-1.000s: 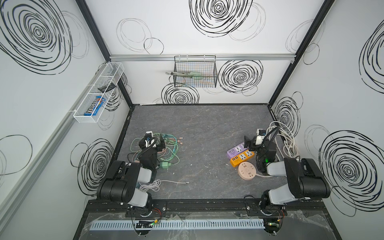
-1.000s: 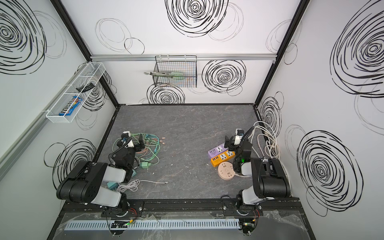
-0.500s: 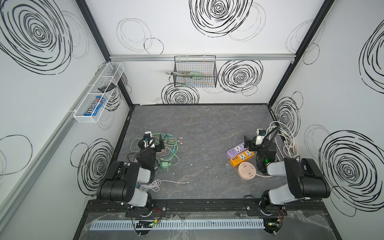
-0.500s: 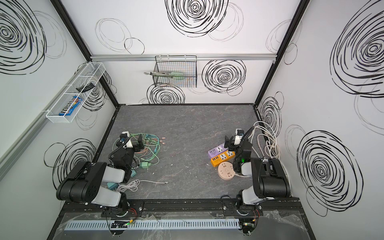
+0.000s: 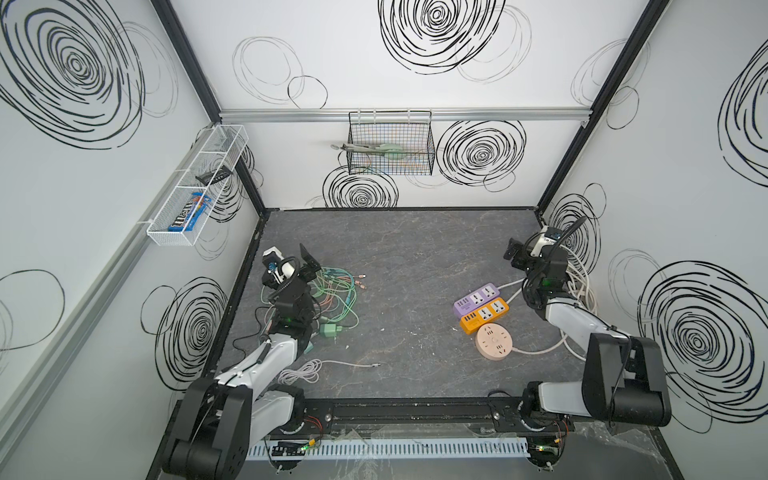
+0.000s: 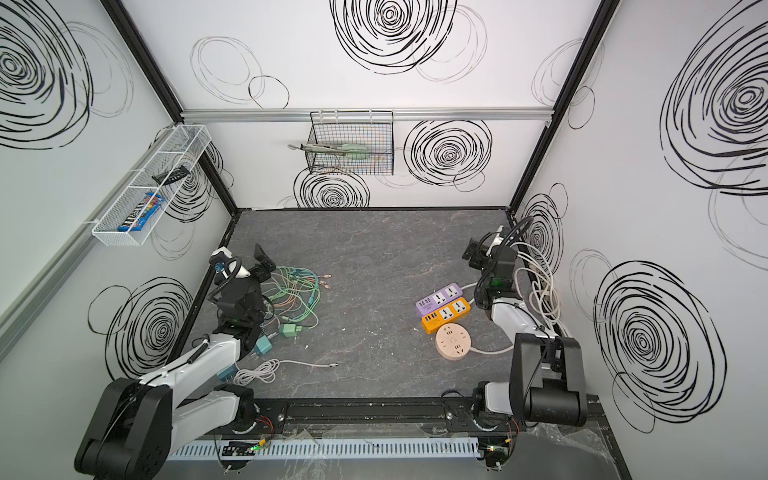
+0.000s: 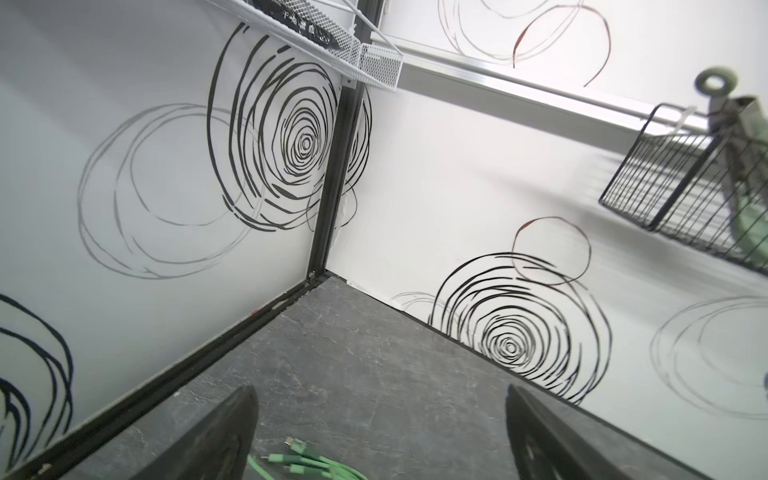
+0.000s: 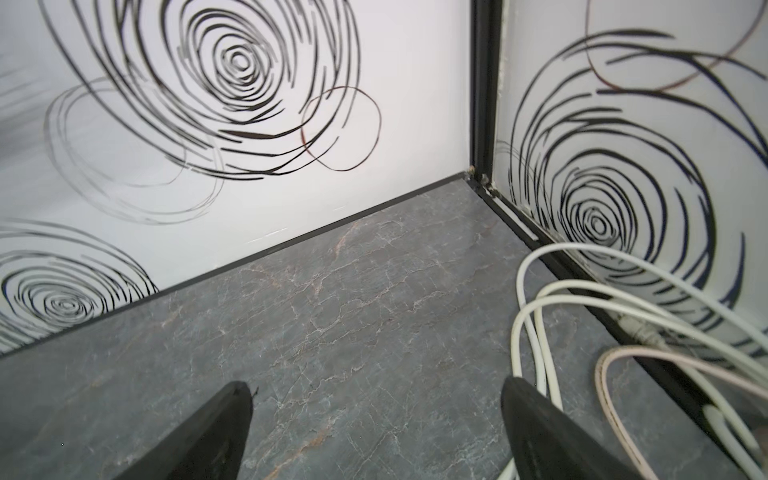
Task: Insert the plug
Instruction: 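Reach the right gripper to the purple power strip and grasp it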
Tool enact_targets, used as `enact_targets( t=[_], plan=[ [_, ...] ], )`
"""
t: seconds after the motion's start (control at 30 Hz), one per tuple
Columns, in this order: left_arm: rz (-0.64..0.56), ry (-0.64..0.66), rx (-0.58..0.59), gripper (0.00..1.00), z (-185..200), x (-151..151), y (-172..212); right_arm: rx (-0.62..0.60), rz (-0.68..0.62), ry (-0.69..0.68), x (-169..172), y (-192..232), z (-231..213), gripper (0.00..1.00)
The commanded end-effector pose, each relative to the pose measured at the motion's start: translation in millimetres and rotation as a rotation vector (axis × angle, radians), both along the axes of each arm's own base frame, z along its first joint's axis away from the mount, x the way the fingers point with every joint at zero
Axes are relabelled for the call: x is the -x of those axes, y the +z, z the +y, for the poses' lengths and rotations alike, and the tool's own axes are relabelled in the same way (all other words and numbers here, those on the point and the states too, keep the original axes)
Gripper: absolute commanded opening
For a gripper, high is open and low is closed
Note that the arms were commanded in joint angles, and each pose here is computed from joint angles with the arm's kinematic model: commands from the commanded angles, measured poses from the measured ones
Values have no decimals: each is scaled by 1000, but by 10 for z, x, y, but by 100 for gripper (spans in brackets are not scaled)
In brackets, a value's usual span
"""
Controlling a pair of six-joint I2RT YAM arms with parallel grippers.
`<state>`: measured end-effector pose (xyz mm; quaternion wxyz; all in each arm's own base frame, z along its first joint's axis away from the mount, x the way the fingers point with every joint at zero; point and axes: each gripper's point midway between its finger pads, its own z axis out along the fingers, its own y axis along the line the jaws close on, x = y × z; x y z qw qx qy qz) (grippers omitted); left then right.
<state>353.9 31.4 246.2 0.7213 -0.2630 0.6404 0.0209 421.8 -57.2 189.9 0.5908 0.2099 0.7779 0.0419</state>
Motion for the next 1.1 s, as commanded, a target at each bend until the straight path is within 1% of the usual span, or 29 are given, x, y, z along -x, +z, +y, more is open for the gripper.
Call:
enact_targets(
  t=[0.0,0.07,0.1,0.13,0.2,0.3,0.4,0.43,0.5,0.6,0.8,0.83,0.97,1.07],
  plan=[
    [17,-18,70,96,-270,-4,116,-278,224,-105,184,-538,-114,97],
    [76,-74,49,96,-488,-16,175,-399,308,-23,226,-695,-40,97],
    [107,-114,72,96,-606,-9,183,-468,349,37,260,-757,26,97],
    [130,-166,83,96,-714,-3,189,-503,386,79,296,-810,61,97],
    [169,-288,106,96,-930,52,197,-575,479,117,375,-956,131,97],
    [221,-390,136,96,-1081,146,176,-665,614,152,458,-1142,268,97],
    [253,-463,141,96,-1180,221,168,-772,659,217,473,-1236,459,98],
    [262,-473,143,96,-1192,239,158,-785,671,220,473,-1261,490,99],
    [283,-475,144,96,-1185,270,116,-768,696,214,456,-1306,530,100],
    [309,-468,143,96,-1170,294,15,-745,723,194,437,-1365,564,97],
    [343,-458,142,96,-1168,273,-112,-781,760,208,424,-1501,734,80],
    [348,-459,141,96,-1176,270,-126,-789,770,207,433,-1524,757,79],
    [363,-478,157,96,-1224,262,-183,-828,800,197,537,-1587,915,78],
    [376,-493,170,96,-1272,263,-241,-859,791,214,581,-1566,1098,79]
  ],
)
